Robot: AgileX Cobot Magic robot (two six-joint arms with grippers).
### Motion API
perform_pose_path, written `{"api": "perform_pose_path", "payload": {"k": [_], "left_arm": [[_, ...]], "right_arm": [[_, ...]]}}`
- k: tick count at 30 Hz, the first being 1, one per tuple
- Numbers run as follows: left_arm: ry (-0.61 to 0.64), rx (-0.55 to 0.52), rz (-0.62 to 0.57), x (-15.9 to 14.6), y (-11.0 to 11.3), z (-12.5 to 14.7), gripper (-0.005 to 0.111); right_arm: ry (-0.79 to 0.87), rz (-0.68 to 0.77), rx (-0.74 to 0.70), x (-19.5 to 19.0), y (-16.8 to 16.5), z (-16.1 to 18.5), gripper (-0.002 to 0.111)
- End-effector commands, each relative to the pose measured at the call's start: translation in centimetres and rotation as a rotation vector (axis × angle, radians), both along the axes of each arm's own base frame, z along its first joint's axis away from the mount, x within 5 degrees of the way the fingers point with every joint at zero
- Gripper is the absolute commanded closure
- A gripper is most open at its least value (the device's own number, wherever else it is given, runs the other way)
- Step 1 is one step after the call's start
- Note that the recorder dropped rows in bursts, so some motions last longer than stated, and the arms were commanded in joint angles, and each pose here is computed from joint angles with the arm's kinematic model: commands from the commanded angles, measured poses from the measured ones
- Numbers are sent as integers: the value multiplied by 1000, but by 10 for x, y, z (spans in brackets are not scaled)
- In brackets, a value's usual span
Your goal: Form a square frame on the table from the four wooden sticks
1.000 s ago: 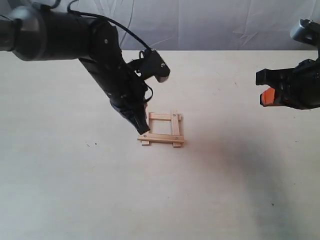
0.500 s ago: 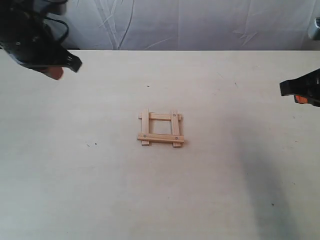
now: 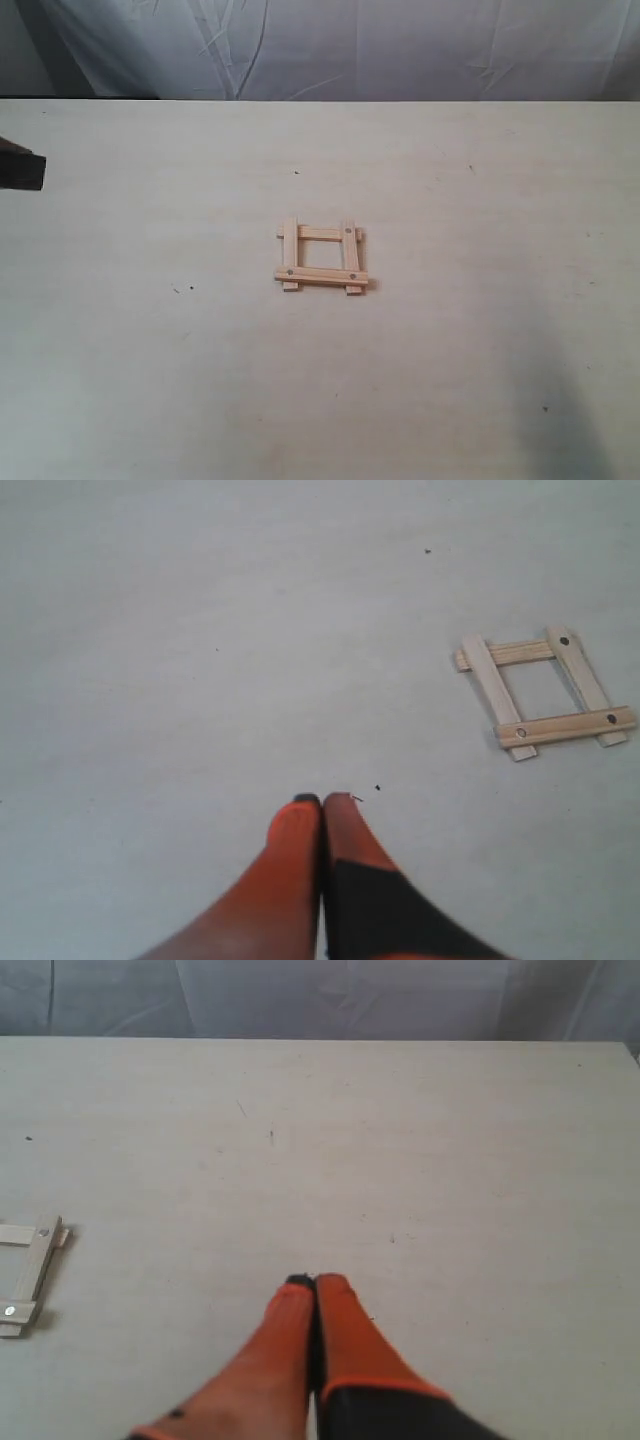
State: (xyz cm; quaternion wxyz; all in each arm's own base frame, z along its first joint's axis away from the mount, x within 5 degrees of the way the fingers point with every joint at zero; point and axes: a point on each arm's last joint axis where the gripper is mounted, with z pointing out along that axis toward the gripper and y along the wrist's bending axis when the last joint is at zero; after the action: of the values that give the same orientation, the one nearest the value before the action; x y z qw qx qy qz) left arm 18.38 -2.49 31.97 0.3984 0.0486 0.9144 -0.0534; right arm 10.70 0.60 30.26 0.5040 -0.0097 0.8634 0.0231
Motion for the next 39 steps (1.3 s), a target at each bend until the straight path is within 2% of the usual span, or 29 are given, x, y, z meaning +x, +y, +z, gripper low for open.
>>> {"api": "perform_pose_path", "payload": {"k": [1,5,20,25,32,39], "left_arm": [[-83,18,-5,-23,4,-5,107],[-100,31,-7,-32,6,-2,107],[-102,31,-7,-33,6,-2,107],[-102,31,-7,-33,6,-2,107],[-101,33,-7,-33,6,-2,107],[-101,33,-7,-33,6,-2,107]], "right_arm": [[-66,-8,-13,-20,-2,-5,108],[-120,-6,8,-30,-2,-1,108],[-130,-5,13,-31,-2,-1,108],[-191,-25,5,-43,-4,-3,108],[-241,-102,-3,-60,-8,-34,108],[-281,-101,-2,-63,-8,-68,108]]}}
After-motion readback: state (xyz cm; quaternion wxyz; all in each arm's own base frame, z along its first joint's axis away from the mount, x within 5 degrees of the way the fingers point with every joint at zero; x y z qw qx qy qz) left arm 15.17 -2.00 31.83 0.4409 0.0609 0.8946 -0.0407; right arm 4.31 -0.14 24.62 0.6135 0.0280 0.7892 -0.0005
